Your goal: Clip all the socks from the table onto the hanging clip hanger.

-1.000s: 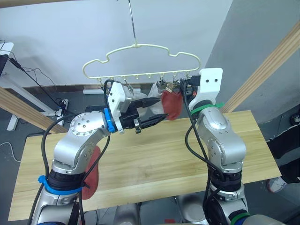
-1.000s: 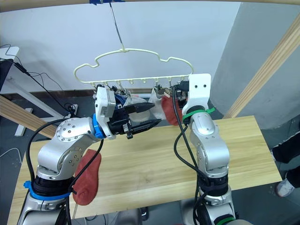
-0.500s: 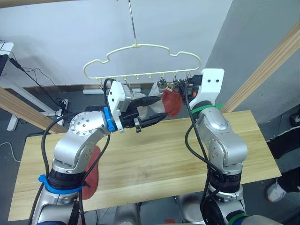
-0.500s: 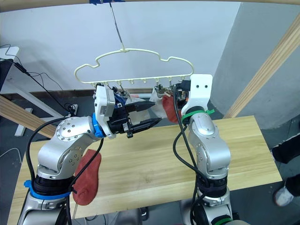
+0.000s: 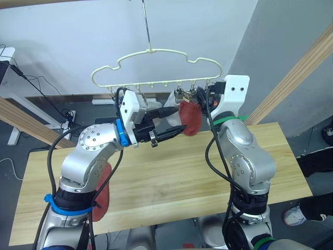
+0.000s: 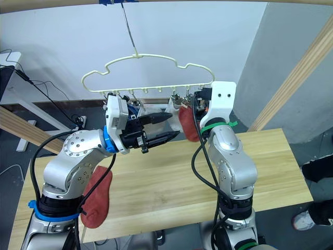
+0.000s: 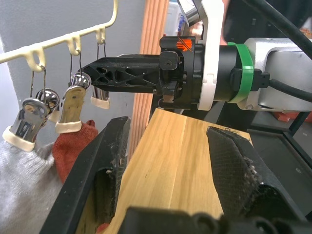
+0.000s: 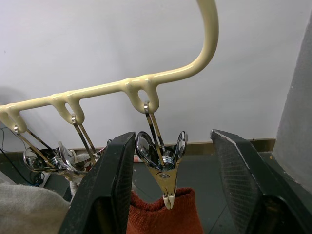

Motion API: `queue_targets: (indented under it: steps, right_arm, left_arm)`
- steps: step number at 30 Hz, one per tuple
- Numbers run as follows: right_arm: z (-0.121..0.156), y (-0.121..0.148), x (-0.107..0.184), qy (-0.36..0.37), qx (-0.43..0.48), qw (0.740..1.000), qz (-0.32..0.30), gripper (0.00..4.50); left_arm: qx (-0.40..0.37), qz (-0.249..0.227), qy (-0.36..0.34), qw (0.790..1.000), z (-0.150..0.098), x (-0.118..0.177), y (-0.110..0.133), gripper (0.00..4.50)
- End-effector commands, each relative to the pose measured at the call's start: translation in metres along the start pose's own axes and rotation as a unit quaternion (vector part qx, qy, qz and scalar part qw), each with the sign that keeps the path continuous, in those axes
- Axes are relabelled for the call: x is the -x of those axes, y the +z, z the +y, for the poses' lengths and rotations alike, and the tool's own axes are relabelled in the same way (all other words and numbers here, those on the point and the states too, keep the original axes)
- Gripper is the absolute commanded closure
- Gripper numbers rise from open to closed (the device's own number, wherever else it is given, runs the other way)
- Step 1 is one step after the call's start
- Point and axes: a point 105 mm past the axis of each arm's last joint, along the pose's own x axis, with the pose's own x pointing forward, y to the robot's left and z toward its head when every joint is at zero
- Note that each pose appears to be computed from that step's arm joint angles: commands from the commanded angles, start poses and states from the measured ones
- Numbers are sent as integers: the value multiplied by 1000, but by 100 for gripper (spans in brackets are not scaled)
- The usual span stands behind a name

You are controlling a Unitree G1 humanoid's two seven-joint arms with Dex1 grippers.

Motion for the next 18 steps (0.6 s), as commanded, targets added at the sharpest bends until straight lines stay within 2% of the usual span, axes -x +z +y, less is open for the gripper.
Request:
queue_targets:
  steps: [1, 4, 7, 9, 10, 18]
  right_arm:
    - [14, 22, 5, 18, -30, 998, -46, 214]
    - [14, 22, 4, 19, -31, 998, -45, 279]
    - [14, 22, 4, 19, -32, 998, -46, 387]
    - [14, 22, 4, 19, -32, 998, -47, 435]
    - [14, 23, 5, 19, -32, 998, -48, 448]
    - [13, 24, 5, 21, -30, 998, -53, 448]
  left_arm:
    - [-13, -11, -8, 1000, -3, -1, 6, 173]
    - [-11, -9, -8, 1000, -4, -1, 5, 173]
    - [-9, -9, -6, 1000, -4, 0, 4, 173]
    - [-8, -6, 4, 1000, -2, 2, 1, 173]
    - [-9, -5, 9, 1000, -1, 2, 0, 173]
    - [-24, 35, 85, 995, -2, 18, -23, 173]
